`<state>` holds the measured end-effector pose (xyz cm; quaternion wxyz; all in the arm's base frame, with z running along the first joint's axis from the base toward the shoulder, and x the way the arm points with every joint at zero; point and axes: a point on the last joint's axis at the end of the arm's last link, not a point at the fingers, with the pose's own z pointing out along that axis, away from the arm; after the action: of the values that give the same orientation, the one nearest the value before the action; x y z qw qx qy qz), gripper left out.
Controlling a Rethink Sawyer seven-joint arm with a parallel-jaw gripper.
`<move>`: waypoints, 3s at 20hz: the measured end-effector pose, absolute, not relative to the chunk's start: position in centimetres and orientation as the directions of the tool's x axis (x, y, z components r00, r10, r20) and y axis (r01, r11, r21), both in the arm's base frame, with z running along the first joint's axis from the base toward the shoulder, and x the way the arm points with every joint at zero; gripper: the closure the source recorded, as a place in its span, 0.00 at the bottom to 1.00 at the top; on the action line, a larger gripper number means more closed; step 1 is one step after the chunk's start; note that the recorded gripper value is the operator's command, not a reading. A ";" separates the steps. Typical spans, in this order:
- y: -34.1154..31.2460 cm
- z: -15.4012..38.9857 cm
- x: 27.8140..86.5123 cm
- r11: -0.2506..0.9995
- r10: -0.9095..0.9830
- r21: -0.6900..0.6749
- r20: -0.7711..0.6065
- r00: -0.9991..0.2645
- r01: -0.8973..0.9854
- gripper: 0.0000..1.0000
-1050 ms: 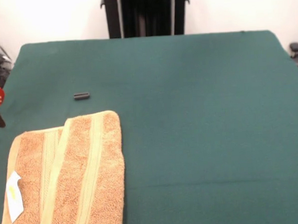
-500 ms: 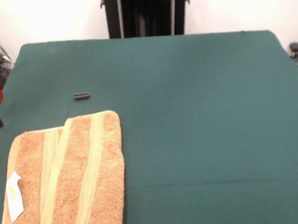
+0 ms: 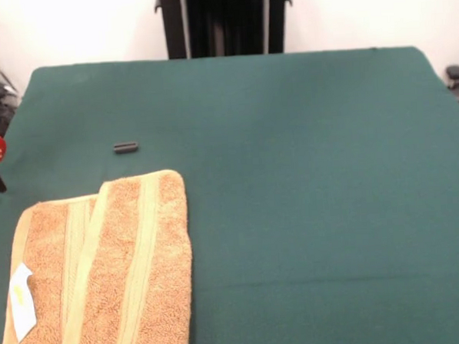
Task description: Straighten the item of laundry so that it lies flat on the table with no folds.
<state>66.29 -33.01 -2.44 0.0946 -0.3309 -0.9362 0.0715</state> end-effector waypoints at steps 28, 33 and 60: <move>-33.5 -2.0 66.5 0.761 0.642 -0.195 0.085 -0.762 0.619 0.00; -33.5 -2.0 66.6 0.759 0.644 -0.191 0.084 -0.760 0.622 0.00; -33.0 -0.5 68.0 0.654 0.755 -0.068 0.121 -0.644 0.754 0.00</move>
<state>68.04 -32.96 -0.47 0.0693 -0.4160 -0.9067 0.0058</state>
